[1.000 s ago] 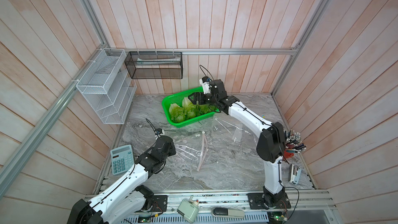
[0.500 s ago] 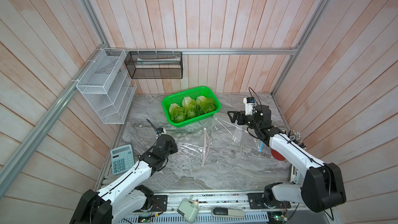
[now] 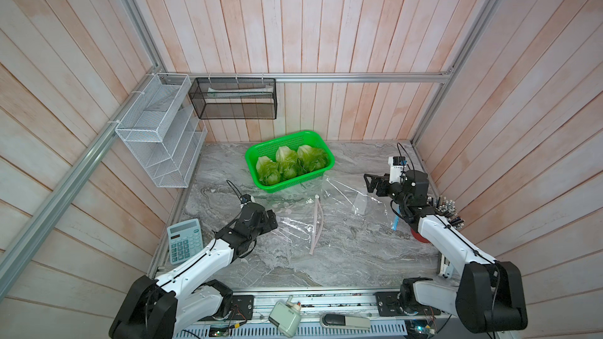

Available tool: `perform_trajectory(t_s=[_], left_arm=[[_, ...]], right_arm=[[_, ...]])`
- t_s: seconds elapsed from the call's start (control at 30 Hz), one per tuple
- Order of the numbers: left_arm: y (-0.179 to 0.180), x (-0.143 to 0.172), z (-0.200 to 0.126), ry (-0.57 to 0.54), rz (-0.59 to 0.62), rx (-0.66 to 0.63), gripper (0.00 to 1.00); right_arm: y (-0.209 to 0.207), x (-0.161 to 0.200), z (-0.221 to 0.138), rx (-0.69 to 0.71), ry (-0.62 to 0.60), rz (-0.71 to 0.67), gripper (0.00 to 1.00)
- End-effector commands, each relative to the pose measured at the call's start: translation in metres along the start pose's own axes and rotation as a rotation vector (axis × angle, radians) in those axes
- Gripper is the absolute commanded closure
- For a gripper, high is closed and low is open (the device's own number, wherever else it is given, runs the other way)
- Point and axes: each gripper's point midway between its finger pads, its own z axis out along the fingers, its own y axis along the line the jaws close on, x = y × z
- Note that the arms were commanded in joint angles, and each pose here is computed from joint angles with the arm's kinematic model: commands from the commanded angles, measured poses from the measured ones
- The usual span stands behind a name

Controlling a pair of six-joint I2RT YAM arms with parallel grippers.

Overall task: Open the zip-top bag and take out the chinese cabbages
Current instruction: Place the zipper food storage bag at the center of the board, then reset both arms

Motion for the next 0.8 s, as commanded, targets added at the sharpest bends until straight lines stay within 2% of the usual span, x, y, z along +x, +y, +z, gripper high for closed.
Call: perform_trajectory(t_s=[0.0, 0.3, 0.43, 0.53, 0.63, 0.77], left_arm=[[0.003, -0.028, -0.019, -0.094, 0.044, -0.053, 0.0], [0.034, -0.092, -0.059, -0.356, 0.141, -0.281, 0.0], [0.06, -0.111, -0.055, -0.421, 0.135, -0.355, 0.0], [0.075, -0.119, -0.046, -0.477, 0.163, -0.377, 0.0], [0.082, -0.126, -0.04, -0.538, 0.171, -0.352, 0.0], [0.098, -0.133, -0.029, -0.591, 0.171, -0.324, 0.0]], right_arm=[[-0.017, -0.009, -0.007, 0.085, -0.087, -0.096, 0.02], [-0.06, 0.011, -0.024, 0.283, -0.243, -0.18, 0.02], [-0.072, 0.023, -0.026, 0.328, -0.289, -0.182, 0.02], [-0.082, 0.031, -0.027, 0.371, -0.28, -0.195, 0.02], [-0.094, 0.036, -0.035, 0.404, -0.322, -0.157, 0.02], [-0.102, 0.049, -0.031, 0.408, -0.315, -0.134, 0.02]])
